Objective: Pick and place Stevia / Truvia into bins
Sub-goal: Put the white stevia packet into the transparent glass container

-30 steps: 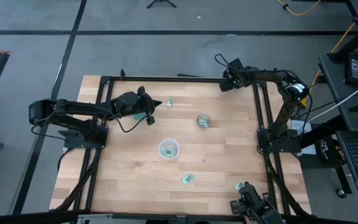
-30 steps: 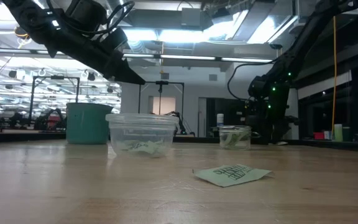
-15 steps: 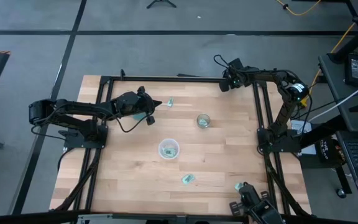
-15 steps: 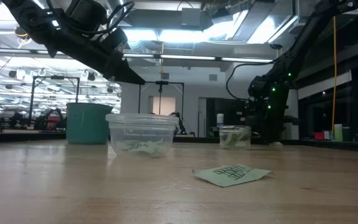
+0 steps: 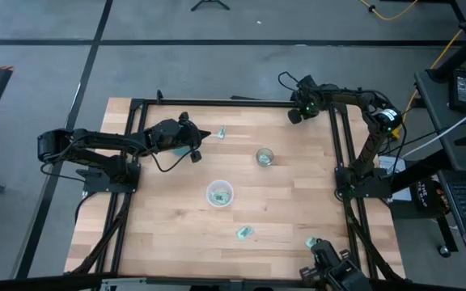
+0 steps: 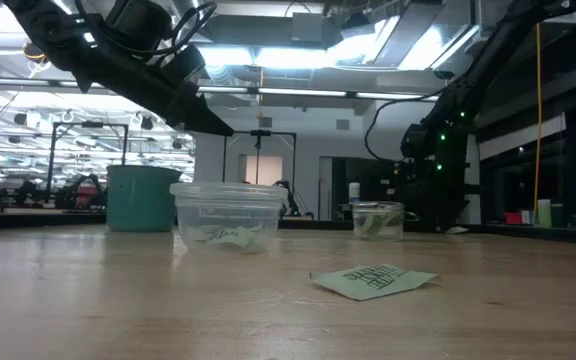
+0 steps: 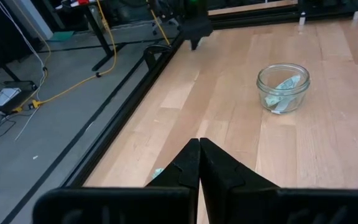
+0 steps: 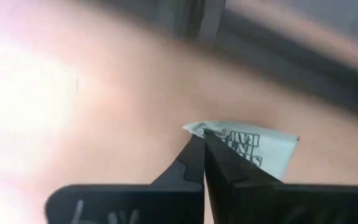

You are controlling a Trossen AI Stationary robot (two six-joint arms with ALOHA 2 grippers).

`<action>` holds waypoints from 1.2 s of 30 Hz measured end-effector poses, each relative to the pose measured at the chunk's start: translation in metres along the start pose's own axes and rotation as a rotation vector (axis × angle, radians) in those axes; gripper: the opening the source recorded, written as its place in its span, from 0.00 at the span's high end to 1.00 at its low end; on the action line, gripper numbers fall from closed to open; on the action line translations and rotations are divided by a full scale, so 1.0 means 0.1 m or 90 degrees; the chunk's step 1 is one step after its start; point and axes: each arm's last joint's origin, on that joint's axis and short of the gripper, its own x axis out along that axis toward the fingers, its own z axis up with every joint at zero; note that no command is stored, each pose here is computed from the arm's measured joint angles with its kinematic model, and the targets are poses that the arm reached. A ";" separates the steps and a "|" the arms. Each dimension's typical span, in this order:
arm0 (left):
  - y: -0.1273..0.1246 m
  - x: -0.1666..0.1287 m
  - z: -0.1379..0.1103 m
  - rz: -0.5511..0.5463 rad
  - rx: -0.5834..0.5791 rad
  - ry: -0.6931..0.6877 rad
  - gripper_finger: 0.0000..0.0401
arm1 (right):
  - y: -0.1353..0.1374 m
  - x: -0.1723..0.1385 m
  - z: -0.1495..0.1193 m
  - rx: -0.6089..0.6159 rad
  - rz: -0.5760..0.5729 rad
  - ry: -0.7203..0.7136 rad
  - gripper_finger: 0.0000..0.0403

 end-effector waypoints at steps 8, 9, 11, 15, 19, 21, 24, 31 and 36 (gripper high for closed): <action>0.00 0.00 0.00 0.000 0.000 0.000 0.99 | 0.26 -0.20 -0.07 -0.067 0.070 0.006 1.00; 0.00 0.00 0.00 0.000 0.000 0.000 0.99 | 0.30 -0.24 -0.07 -0.080 0.073 -0.003 1.00; 0.00 0.00 0.00 0.000 0.000 -0.001 0.99 | 0.37 -0.31 -0.08 -0.109 0.078 -0.019 1.00; 0.00 0.00 0.00 0.000 0.000 -0.001 0.99 | 0.51 -0.52 -0.11 -0.146 0.093 -0.064 1.00; 0.00 0.00 0.01 0.001 -0.001 -0.005 0.99 | 0.63 -0.77 -0.18 -0.186 0.138 -0.112 1.00; 0.00 0.00 0.01 0.001 -0.006 -0.005 0.99 | 0.70 -0.93 -0.23 -0.206 0.169 -0.138 1.00; 0.00 0.00 0.01 0.001 -0.006 -0.005 0.99 | 0.81 -1.14 -0.32 -0.237 0.196 -0.179 1.00; 0.00 0.00 0.01 0.000 -0.032 -0.005 0.99 | 1.08 -1.56 -0.61 -0.300 0.259 -0.252 1.00; 0.00 0.00 0.01 0.000 -0.039 -0.005 0.99 | 1.24 -1.78 -0.83 -0.376 0.291 -0.293 1.00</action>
